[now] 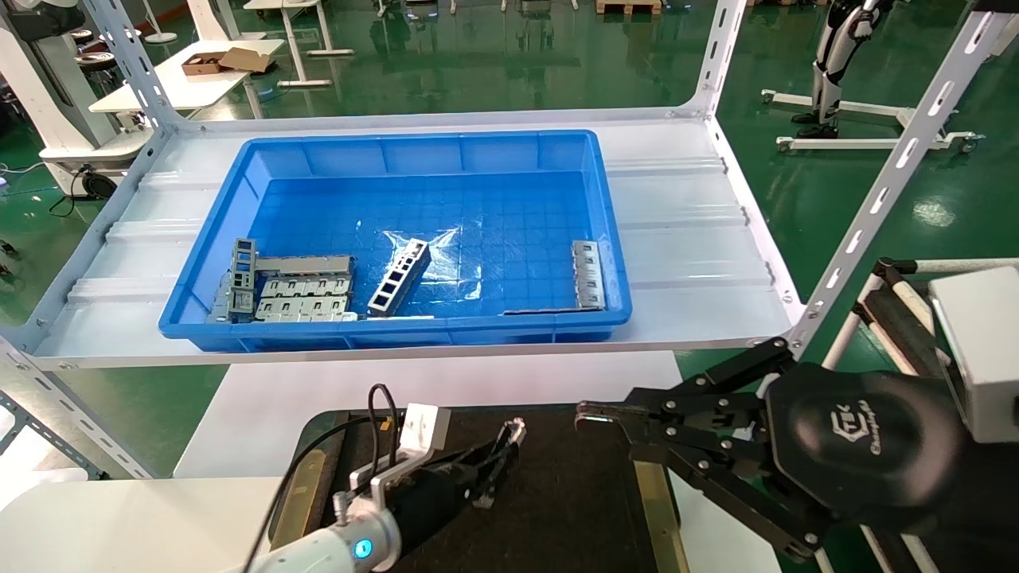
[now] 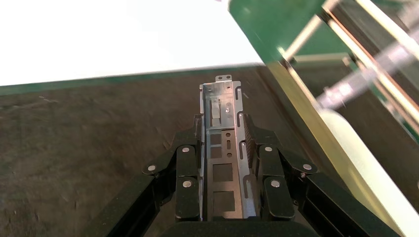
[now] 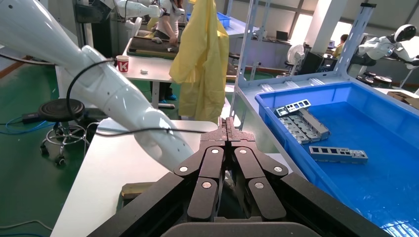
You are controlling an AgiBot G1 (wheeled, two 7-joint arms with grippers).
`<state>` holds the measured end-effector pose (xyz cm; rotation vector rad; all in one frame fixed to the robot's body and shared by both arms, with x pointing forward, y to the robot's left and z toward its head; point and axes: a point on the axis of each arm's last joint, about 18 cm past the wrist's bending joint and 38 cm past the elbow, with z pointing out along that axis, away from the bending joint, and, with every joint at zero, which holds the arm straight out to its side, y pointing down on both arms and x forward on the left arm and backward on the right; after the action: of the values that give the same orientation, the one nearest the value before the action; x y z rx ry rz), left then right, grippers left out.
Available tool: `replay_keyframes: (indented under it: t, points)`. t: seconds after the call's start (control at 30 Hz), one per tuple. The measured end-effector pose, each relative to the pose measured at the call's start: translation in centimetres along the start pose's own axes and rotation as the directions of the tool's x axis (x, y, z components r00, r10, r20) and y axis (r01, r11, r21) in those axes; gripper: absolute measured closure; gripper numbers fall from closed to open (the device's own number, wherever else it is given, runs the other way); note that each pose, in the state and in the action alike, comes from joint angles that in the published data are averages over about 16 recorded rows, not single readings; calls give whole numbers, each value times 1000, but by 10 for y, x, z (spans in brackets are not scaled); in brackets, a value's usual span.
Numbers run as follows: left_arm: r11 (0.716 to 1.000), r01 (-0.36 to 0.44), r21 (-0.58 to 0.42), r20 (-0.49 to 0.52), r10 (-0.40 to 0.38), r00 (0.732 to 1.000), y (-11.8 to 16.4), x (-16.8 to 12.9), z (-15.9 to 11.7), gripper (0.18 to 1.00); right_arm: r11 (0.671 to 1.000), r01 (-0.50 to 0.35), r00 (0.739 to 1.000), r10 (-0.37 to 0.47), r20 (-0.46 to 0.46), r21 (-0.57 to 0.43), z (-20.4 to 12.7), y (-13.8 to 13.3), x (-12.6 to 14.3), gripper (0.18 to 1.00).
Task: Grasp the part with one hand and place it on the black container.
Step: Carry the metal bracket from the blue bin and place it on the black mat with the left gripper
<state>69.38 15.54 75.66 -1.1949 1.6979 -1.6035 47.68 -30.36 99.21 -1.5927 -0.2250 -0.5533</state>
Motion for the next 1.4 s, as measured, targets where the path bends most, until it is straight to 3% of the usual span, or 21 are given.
replay_keyframes:
  t: [0.47, 1.4]
  points:
    - [990, 131, 58, 164, -138, 977, 24, 9, 41, 834, 1000, 0, 1000, 0, 0, 0, 0, 0, 0, 988]
    - [976, 209, 59, 261, -217, 941, 53, -5, 42, 834, 1000, 0, 1000, 0, 0, 0, 0, 0, 0, 988]
